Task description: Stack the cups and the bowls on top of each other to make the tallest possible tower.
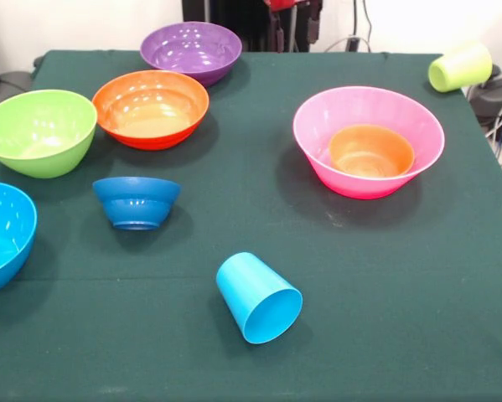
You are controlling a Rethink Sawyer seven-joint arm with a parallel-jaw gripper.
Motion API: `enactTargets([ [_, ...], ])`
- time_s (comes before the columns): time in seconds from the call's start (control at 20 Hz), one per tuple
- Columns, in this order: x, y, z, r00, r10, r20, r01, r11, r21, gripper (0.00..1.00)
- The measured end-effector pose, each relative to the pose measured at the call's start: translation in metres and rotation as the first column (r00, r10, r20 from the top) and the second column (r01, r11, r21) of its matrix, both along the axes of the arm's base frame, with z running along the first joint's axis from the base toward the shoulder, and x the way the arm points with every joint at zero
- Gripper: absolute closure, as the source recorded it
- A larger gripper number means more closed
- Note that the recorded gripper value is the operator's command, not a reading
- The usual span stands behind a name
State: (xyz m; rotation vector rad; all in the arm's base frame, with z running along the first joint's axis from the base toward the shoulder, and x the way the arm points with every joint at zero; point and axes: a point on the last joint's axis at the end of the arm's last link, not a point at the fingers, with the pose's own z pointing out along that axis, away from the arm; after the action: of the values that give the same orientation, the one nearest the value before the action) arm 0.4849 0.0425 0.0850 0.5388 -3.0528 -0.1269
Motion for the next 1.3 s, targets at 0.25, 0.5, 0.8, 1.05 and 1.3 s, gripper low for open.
enactTargets([
  [0.25,0.021,-0.008,0.004,0.9992,-0.015,0.037,0.015,0.9999,0.008,0.00],
  [0.5,0.046,-0.018,0.003,0.9974,-0.032,0.064,0.031,0.9994,0.014,0.00],
  [0.8,0.065,-0.021,-0.006,0.9971,-0.022,0.073,0.020,0.9994,0.028,0.00],
  [1.05,0.074,-0.025,-0.014,0.9971,-0.017,0.075,0.014,0.9991,0.041,0.00],
  [1.3,0.080,-0.034,-0.018,0.9978,-0.018,0.064,0.015,0.9986,0.052,0.00],
])
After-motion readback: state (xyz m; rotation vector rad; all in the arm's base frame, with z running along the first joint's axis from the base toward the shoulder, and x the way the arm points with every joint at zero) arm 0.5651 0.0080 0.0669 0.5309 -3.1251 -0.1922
